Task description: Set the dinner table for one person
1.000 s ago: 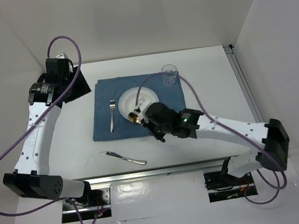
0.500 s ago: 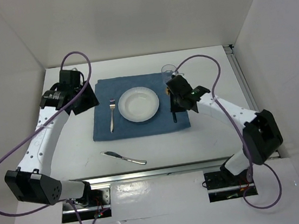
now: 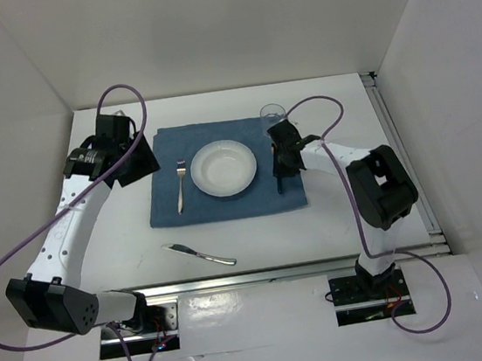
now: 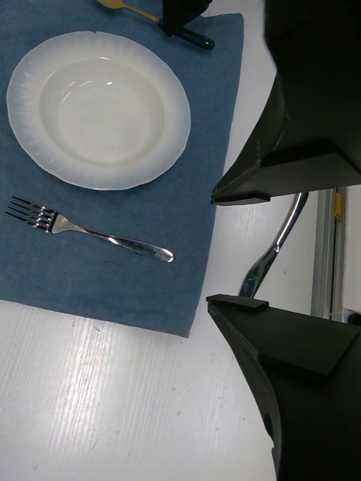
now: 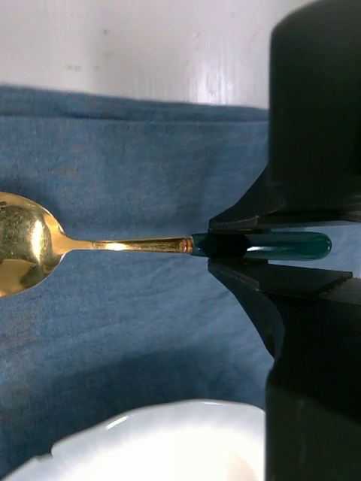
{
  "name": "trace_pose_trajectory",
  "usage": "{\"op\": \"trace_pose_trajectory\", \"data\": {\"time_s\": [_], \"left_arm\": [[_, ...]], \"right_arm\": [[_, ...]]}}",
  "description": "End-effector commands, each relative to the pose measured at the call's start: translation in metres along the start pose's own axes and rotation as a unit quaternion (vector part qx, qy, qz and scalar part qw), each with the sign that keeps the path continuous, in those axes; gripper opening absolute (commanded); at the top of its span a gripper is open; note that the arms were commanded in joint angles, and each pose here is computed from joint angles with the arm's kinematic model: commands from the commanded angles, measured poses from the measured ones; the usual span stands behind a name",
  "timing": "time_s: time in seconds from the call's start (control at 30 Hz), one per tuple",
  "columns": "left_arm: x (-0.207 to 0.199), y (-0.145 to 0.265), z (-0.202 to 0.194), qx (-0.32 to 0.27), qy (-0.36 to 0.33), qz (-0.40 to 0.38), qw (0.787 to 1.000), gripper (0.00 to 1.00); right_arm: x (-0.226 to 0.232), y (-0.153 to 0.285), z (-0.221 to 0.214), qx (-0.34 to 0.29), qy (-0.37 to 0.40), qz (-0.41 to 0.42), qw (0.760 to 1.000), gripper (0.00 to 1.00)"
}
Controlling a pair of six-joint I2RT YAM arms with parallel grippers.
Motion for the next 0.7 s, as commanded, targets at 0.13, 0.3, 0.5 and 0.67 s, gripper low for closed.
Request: {"op": "trace_pose_trajectory", "data": {"time_s": [0.13,0.3,0.5,0.67], "left_arm": [[0.002,0.007,-0.001,-0.012,0.006,-0.002,1.000,0.68],[0.002,0.007,-0.001,-0.012,0.006,-0.002,1.000,0.68],[-0.007,0.020,0.007,-0.018,0.008,-0.023,1.000,0.68],[-0.019,0.055,0.032,-0.062,0.015,-0.046,0.997,0.69]], "right_arm": [[0.010,-0.003,0.033,-0.049,0.010,0.013,0.999,0.55],[0.008,0.018,0.043,-0.071,0.010,-0.001,0.997,0.68],[0.037,0.092,0.045,-0.129,0.077,0.055,0.987,0.68],[0.115,0.142,-0.021,-0.153,0.263,0.208,0.930,0.77]]}}
Point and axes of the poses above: each gripper's point midway between its finger pads, its own y axis back along the fingers, its own x axis along the line the jaws close on, z = x × y, the point moved 6 cm from there along y, back along the fingers, and after that the axes turned 13 degrees about y, right-handed, at the moved point
